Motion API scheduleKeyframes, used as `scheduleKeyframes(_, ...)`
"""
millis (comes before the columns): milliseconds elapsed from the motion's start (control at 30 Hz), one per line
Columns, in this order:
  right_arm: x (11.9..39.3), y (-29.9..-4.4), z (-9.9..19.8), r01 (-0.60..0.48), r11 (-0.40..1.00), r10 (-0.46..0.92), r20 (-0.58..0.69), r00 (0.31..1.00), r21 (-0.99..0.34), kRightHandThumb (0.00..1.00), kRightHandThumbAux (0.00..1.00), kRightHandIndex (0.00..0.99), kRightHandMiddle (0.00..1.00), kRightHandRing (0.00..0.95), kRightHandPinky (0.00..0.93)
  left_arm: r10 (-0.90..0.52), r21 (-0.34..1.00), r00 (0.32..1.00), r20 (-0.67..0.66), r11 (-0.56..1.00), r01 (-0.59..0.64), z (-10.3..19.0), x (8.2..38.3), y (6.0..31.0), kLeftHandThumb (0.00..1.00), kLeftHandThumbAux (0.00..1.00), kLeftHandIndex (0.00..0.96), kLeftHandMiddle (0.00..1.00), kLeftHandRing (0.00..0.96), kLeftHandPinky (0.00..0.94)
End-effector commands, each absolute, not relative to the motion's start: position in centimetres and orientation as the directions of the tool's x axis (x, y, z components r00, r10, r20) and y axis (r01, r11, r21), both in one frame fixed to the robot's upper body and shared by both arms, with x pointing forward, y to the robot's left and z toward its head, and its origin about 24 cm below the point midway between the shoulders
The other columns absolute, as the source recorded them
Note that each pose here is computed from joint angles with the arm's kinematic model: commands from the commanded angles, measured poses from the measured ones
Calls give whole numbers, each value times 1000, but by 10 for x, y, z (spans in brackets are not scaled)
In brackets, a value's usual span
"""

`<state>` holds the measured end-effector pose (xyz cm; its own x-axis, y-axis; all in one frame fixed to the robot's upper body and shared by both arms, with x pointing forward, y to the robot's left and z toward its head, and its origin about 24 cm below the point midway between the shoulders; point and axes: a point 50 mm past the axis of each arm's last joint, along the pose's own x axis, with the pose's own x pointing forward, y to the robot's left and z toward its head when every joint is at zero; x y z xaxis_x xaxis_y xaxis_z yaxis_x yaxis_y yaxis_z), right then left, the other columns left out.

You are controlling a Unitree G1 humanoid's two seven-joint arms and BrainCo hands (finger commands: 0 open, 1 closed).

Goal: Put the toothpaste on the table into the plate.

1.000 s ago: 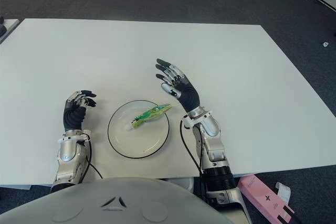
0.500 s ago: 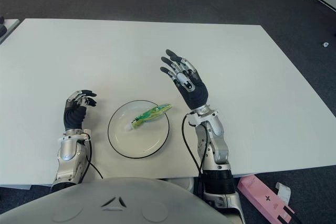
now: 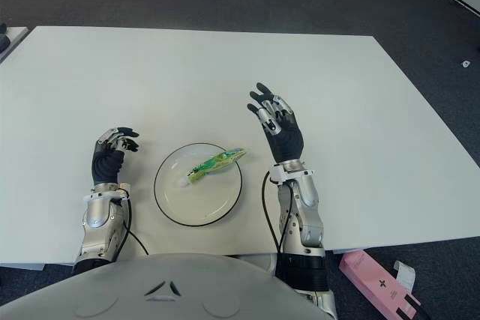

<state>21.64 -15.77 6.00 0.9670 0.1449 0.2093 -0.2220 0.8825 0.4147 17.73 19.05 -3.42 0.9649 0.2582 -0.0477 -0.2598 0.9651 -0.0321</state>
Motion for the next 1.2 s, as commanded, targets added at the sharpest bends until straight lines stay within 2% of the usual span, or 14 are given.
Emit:
scheduleKeyframes(33, 214, -164, 51, -108, 914, 44, 168, 985, 391, 310, 777, 373, 411, 417, 449, 257, -37, 937, -238, 961, -273, -65, 154, 187, 836, 677, 425, 475, 582, 553)
scheduleKeyframes(333, 212, -166, 33, 56, 940, -92, 93, 991, 337, 294, 827, 433, 455, 461, 472, 262, -40, 935, -240, 959, -279, -65, 154, 187, 836, 677, 424, 475, 577, 546)
scheduleKeyframes(367, 211, -165, 31, 69, 941, -104, 87, 991, 332, 437, 792, 430, 462, 466, 475, 262, -40, 935, -238, 959, -279, -65, 154, 186, 836, 677, 424, 475, 577, 548)
scheduleKeyframes(400, 211, -165, 24, 89, 942, -119, 74, 990, 323, 529, 769, 429, 466, 469, 477, 262, -39, 936, -236, 960, -278, -64, 154, 186, 836, 677, 424, 475, 577, 550)
scheduleKeyframes(500, 211, -166, 15, 119, 944, -144, 59, 988, 308, 641, 740, 427, 476, 475, 477, 261, -39, 936, -234, 960, -278, -64, 154, 186, 836, 677, 425, 475, 577, 551)
scheduleKeyframes(567, 210, -167, 12, 138, 944, -162, 55, 985, 300, 669, 734, 428, 482, 478, 479, 262, -41, 937, -233, 960, -279, -64, 154, 186, 837, 677, 425, 475, 577, 556)
scheduleKeyframes(900, 209, -171, -1, 182, 940, -197, 24, 980, 288, 699, 726, 429, 499, 492, 487, 266, -34, 938, -224, 959, -280, -63, 154, 185, 837, 677, 426, 475, 576, 558)
scheduleKeyframes(1200, 206, -174, -16, 252, 927, -244, -64, 968, 279, 698, 727, 429, 506, 492, 480, 267, -39, 936, -232, 958, -283, -63, 155, 186, 836, 677, 423, 477, 578, 553)
